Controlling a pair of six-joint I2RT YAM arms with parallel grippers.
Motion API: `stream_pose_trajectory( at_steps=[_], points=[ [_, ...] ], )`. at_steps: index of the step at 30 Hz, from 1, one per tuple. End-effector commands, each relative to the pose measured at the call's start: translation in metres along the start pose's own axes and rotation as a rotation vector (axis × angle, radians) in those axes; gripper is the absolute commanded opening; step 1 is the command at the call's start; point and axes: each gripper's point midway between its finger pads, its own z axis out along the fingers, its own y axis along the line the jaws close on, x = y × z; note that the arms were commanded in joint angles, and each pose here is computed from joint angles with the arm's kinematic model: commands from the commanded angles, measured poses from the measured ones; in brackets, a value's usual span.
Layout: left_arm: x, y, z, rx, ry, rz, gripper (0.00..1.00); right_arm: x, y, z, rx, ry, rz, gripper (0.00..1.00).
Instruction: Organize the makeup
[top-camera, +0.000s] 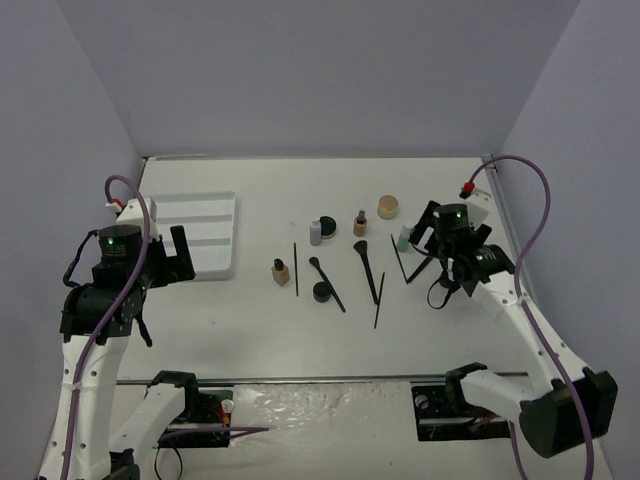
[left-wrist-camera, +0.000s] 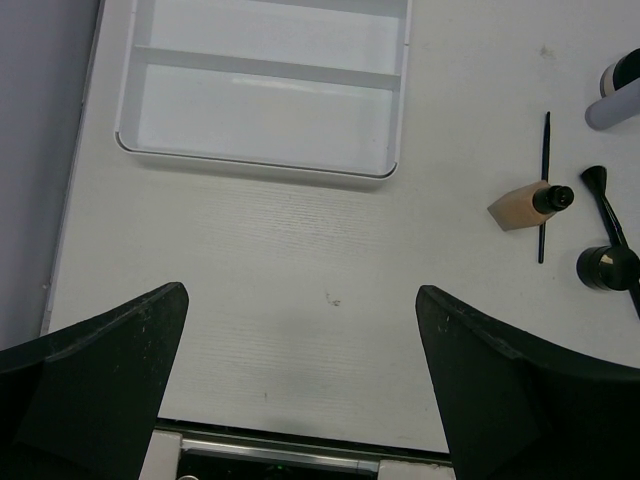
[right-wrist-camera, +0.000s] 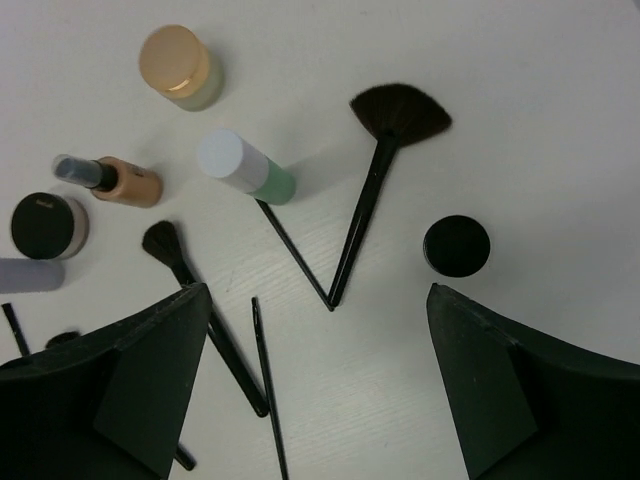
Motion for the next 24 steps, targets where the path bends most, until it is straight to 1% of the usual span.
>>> stream_pose_trajectory(
  at_steps=[1, 5, 10, 15, 24],
  points=[
    [-0.025, -0.004, -0.001, 0.006, -0.057, -0.011, 0.97, 0.021, 0.000, 0.045, 0.117, 0.058, 0.109, 0.80],
    [-0.027, -0.009, 0.001, 0.029, -0.056, -0.013, 0.97, 0.044, -0.005, 0.074, 0.180, 0.130, 0.156, 0.70],
    [-0.025, -0.017, 0.004, 0.064, -0.047, -0.027, 0.97, 0.067, -0.016, 0.094, 0.215, 0.169, 0.198, 0.58],
    [-0.021, -0.016, 0.006, 0.064, -0.040, -0.032, 0.97, 0.084, -0.028, 0.102, 0.239, 0.192, 0.210, 0.51],
    [-0.018, -0.023, 0.006, 0.101, -0.025, -0.030, 0.97, 0.109, -0.038, 0.123, 0.266, 0.231, 0.212, 0.45]
  ],
)
